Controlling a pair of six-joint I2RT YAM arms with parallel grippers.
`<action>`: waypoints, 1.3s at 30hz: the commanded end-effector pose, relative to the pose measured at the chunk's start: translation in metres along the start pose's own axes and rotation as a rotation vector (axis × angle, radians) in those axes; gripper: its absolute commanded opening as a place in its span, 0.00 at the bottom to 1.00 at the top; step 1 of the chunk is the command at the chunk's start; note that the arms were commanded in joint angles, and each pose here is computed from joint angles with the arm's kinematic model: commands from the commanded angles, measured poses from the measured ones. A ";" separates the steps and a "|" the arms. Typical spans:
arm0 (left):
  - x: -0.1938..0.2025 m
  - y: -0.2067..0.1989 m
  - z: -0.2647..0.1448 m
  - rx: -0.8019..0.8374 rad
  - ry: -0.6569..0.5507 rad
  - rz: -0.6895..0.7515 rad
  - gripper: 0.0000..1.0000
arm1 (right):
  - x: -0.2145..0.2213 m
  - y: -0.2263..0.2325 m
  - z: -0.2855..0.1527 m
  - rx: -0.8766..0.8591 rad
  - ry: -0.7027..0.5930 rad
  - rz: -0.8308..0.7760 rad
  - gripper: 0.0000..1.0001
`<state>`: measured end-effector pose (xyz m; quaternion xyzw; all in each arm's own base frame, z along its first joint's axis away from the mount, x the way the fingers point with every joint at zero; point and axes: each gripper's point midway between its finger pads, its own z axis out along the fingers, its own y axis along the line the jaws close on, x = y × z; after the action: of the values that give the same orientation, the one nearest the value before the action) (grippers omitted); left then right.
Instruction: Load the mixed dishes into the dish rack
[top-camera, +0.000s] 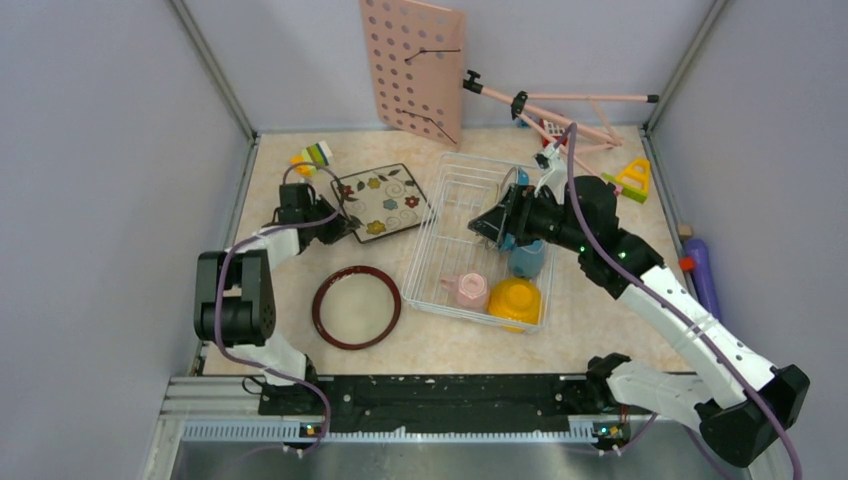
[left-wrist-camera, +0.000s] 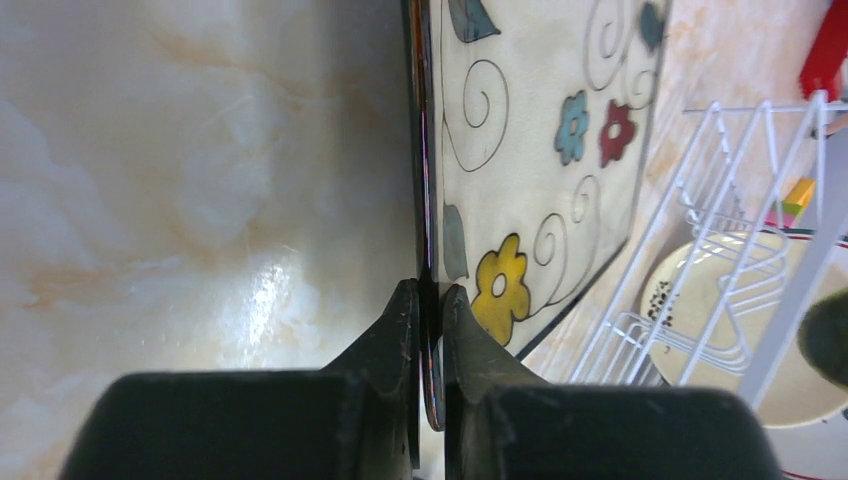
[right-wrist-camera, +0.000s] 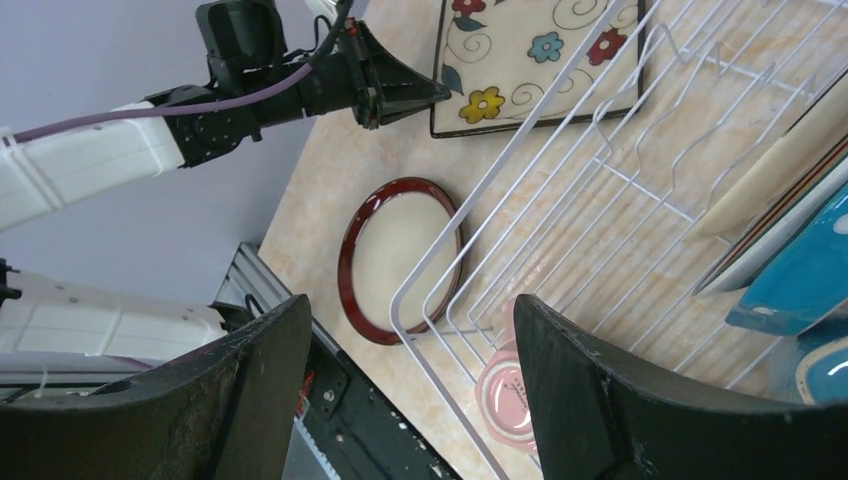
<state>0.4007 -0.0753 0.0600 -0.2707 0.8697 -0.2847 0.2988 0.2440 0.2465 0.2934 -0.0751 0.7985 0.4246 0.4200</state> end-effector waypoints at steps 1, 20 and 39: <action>-0.029 -0.007 -0.036 -0.024 -0.118 0.058 0.00 | -0.005 0.013 0.006 -0.055 -0.015 0.005 0.73; -0.053 -0.038 -0.132 0.093 -0.286 -0.040 0.00 | 0.019 0.108 0.141 -0.179 0.110 -0.046 0.74; -0.062 -0.023 -0.156 0.194 -0.262 -0.237 0.00 | 0.092 0.054 0.282 -0.024 0.366 0.151 0.99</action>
<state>0.3213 0.0082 0.1473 -0.4212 0.7910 -0.2808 0.3436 0.3311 0.5033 0.1748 -0.1452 0.8593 0.4075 0.2729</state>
